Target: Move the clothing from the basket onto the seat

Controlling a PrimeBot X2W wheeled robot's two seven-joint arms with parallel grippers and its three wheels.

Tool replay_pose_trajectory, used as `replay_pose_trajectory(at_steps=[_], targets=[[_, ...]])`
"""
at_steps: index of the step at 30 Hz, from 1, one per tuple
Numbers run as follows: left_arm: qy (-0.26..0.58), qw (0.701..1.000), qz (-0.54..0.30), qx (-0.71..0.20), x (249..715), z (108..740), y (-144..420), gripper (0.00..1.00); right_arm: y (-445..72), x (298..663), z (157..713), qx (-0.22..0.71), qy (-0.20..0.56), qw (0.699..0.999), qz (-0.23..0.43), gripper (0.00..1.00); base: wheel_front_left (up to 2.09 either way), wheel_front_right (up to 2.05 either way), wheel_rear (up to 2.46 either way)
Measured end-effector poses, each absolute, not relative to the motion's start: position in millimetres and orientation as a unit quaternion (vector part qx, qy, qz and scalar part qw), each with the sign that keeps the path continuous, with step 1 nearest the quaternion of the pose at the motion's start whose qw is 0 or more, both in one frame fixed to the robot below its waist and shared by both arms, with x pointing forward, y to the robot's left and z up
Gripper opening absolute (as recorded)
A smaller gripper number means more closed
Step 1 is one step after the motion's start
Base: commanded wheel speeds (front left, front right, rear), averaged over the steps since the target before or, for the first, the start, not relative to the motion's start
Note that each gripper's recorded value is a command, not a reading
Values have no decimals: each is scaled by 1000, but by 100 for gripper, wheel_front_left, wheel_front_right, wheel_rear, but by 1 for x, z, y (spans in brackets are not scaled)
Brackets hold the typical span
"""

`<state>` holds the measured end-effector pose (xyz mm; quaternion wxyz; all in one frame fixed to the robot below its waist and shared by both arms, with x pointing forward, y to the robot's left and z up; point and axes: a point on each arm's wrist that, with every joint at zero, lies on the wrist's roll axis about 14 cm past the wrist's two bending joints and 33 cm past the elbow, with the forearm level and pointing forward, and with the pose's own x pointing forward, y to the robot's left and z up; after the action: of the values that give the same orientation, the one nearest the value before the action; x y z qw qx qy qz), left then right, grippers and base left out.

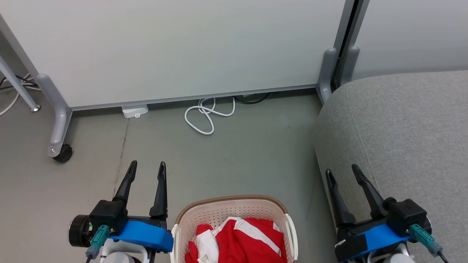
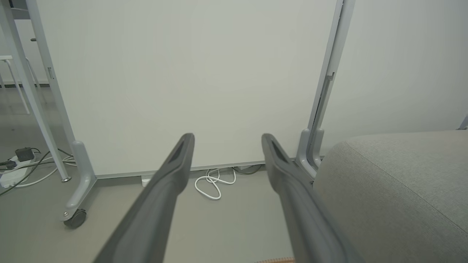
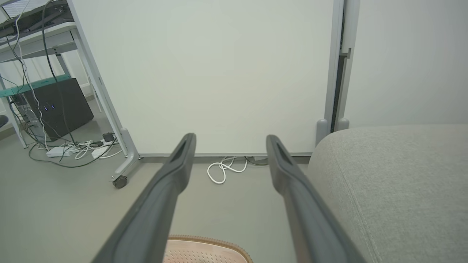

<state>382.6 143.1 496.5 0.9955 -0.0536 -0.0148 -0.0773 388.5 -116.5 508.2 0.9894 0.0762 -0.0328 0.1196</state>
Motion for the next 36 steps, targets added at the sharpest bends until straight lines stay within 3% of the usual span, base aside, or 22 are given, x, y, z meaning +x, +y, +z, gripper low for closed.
replay_pose_trajectory(at_steps=[36], targets=[[-1,997,-70,-30,382,484,152,100,-125,389,503,54,-32,992,110,100,0,0,0]])
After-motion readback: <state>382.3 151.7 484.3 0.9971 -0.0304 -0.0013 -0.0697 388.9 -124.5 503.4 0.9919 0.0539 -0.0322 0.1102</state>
